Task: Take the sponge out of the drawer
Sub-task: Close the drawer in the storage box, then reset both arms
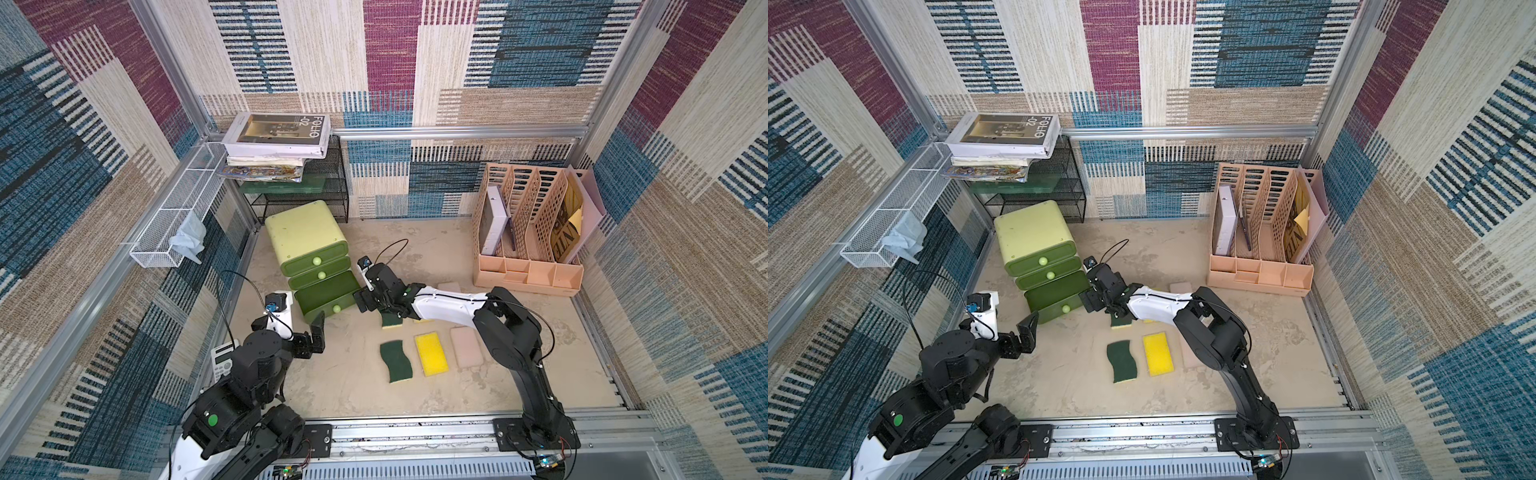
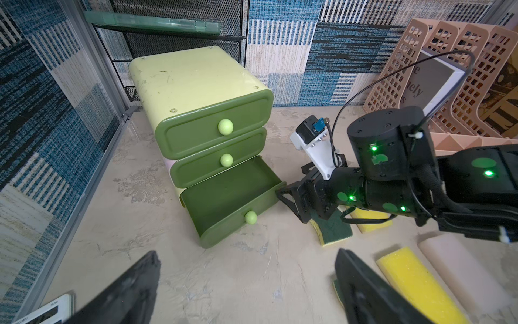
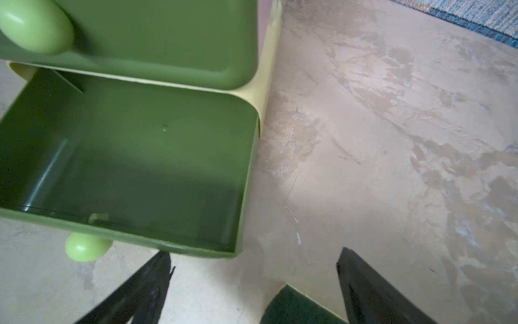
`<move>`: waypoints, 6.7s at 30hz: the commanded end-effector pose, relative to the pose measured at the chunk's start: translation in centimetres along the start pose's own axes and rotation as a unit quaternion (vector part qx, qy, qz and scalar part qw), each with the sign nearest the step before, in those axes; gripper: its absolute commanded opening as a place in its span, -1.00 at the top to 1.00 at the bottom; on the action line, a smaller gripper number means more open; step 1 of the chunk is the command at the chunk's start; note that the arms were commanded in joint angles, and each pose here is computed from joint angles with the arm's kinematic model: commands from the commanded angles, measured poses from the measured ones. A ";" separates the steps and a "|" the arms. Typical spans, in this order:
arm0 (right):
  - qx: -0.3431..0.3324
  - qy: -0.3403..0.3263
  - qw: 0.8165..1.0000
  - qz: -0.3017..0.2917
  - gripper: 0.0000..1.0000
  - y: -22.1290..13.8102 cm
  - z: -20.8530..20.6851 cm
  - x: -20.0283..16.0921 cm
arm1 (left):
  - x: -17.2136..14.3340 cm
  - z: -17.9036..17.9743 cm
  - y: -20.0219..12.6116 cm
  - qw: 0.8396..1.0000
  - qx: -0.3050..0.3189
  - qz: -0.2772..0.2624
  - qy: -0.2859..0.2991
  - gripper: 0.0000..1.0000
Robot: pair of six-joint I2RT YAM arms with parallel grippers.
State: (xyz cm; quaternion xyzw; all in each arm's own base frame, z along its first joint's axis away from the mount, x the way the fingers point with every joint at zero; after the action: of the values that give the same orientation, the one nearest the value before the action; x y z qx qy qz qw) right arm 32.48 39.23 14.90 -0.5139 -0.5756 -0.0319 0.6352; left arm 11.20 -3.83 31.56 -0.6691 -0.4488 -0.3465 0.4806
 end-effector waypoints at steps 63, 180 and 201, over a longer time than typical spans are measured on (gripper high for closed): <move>-0.025 0.105 0.980 -0.166 -0.91 -8.9 -4.4 2.0 | -1.3 0.1 3.1 0.993 0.084 0.030 -0.078 -0.99; -0.356 0.114 0.920 -0.119 -0.91 -20.7 -24.5 -24.1 | -8.5 9.4 24.0 0.996 0.075 0.032 0.038 -1.00; -0.357 0.114 0.920 -0.118 -0.91 -20.7 -24.6 -24.1 | -8.1 10.0 24.2 0.996 0.081 0.039 0.020 -1.00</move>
State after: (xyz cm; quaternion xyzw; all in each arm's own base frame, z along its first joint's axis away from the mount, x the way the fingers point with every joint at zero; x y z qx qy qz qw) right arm 28.29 -0.72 13.71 -0.6315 -0.5037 -0.3627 0.4647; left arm 31.12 0.31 13.06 -0.6366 -0.4372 -0.2998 0.5601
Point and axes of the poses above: each gripper's point midway between its finger pads, its own y axis out along the fingers, its own z axis along the line the jaws close on, x = y × z, the point moved 10 cm from there along -y, back along the fingers, and after that the axes turned 14 degrees about -y, right-handed, at the moved point
